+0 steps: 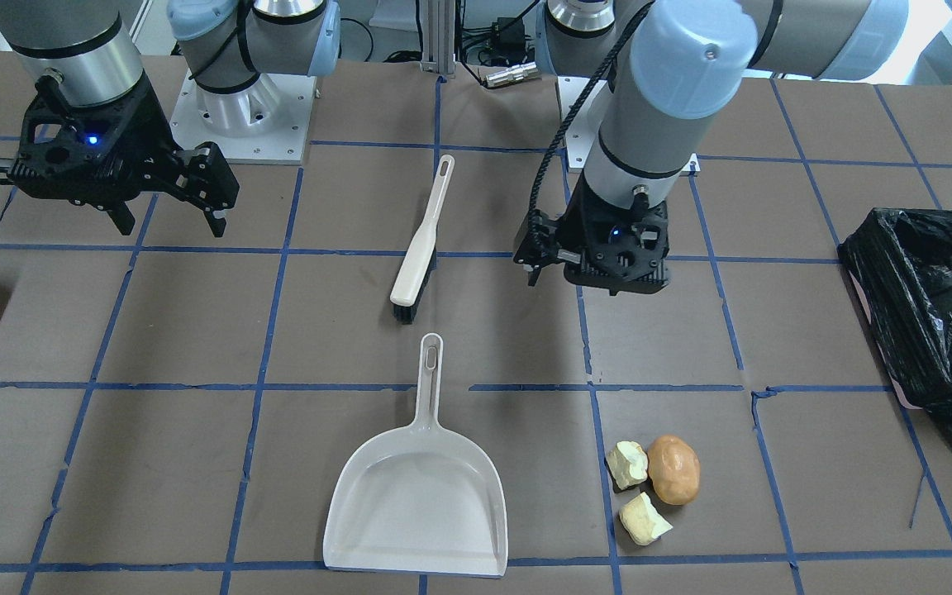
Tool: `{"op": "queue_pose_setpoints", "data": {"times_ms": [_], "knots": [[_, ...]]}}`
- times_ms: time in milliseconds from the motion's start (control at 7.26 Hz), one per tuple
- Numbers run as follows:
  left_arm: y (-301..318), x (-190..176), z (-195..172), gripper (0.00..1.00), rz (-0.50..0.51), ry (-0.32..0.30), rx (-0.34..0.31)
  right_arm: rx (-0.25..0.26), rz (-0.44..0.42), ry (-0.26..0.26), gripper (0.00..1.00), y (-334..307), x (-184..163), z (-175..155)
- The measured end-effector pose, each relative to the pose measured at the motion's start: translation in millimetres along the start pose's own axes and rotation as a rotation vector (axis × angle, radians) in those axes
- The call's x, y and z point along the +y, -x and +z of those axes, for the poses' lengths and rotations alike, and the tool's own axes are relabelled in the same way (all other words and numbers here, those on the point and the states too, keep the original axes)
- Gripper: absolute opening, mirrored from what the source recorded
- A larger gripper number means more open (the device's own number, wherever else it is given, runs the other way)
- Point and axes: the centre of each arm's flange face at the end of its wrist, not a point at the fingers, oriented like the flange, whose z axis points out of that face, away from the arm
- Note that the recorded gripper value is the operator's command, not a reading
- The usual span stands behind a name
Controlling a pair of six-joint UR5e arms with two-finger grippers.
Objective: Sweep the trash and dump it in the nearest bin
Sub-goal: 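Reach the left gripper to the white dustpan handle and grasp it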
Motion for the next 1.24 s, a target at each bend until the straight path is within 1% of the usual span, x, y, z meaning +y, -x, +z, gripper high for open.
{"op": "queue_pose_setpoints", "data": {"times_ms": [276, 413, 689, 827, 965, 1102, 1240], "knots": [[-51.2, -16.4, 50.9, 1.00, 0.006, -0.043, 0.003, 0.001, 0.000, -0.001, 1.00, -1.0, -0.5, 0.1], [-68.8, -19.6, 74.8, 1.00, -0.013, -0.054, 0.006, 0.001, 0.000, 0.001, 1.00, -1.4, -1.0, 0.8], [-91.3, -13.1, 118.4, 1.00, -0.043, -0.075, 0.016, 0.004, -0.011, 0.003, 1.00, -3.2, -2.0, 2.4], [-96.7, -12.8, 140.2, 1.00, -0.064, -0.100, 0.028, 0.006, -0.009, 0.003, 1.00, -7.4, -3.0, 2.9], [-104.5, -11.1, 156.0, 1.00, -0.087, -0.117, 0.038, 0.005, -0.003, 0.005, 1.00, -16.9, -4.9, 3.5], [-114.1, -6.3, 166.3, 0.98, -0.089, -0.117, 0.041, 0.001, -0.004, 0.006, 1.00, -26.3, -6.4, 3.6], [-121.6, -1.9, 172.0, 0.98, -0.081, -0.116, 0.040, 0.000, -0.008, 0.004, 1.00, -31.4, -6.6, 2.5]]}}
